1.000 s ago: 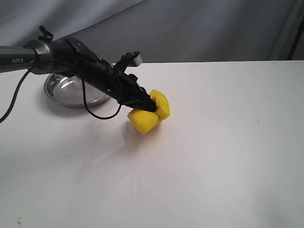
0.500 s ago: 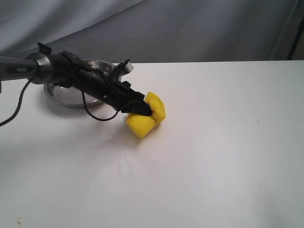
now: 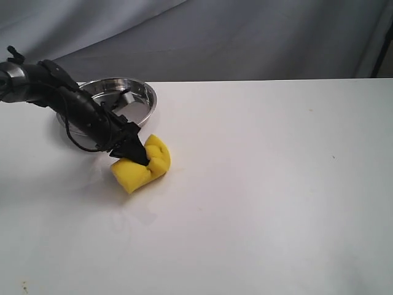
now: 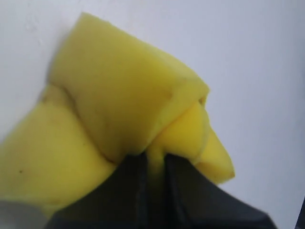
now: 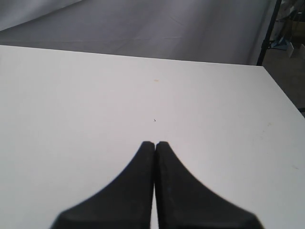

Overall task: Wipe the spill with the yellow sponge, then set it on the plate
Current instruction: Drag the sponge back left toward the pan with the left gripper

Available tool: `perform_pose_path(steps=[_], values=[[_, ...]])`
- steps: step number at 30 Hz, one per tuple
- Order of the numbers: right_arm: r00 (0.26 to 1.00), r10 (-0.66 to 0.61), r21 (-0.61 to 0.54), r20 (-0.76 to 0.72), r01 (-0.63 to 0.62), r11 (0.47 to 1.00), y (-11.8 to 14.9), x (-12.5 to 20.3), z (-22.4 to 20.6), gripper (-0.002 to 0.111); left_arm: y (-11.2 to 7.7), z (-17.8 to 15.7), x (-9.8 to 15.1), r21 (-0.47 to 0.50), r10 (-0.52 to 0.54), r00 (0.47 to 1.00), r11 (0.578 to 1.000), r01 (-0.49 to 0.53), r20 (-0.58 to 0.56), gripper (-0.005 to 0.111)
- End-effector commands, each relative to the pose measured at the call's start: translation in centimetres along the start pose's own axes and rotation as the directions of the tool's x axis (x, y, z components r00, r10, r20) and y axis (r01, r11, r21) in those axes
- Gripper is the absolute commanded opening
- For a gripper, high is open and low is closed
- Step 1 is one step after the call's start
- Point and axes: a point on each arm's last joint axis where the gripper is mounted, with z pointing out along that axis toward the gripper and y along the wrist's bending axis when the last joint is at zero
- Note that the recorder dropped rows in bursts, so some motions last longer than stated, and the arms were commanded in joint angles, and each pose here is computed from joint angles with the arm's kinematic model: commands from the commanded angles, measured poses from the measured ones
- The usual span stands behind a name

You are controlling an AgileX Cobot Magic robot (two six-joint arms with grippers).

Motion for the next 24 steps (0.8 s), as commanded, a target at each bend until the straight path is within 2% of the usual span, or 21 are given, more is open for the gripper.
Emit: perform_pose_path(steps=[1,5,14,19,24], values=[[1.0,0.002,-0.002,0.001,-0.002,1.0,0.0,0.1,0.0,0.0,3.8,-0.4,2.3,-0.223,-0.027,0.986,0.975,-0.011,-0.167,0.0],[1.0,0.002,-0.002,0.001,-0.002,1.0,0.0,0.1,0.0,0.0,5.0,-1.3,3.2,-0.307,-0.086,0.974,0.952,0.017,-0.212,0.0],[1.0,0.002,-0.002,0.001,-0.002,1.0,0.0,0.1,0.0,0.0,6.5,-3.4,4.0,-0.314,-0.119,0.98,0.947,0.063,-0.162,0.0],[1.0,0.002,-0.002,0.001,-0.002,1.0,0.0,0.1,0.0,0.0,5.4,-4.7,3.6,-0.332,-0.096,0.986,0.942,0.045,-0.139,0.0],[1.0,0.002,-0.002,0.001,-0.002,1.0,0.0,0.1,0.0,0.0,2.9,-7.4,2.8,-0.359,-0.044,0.996,0.933,0.012,-0.081,0.0]])
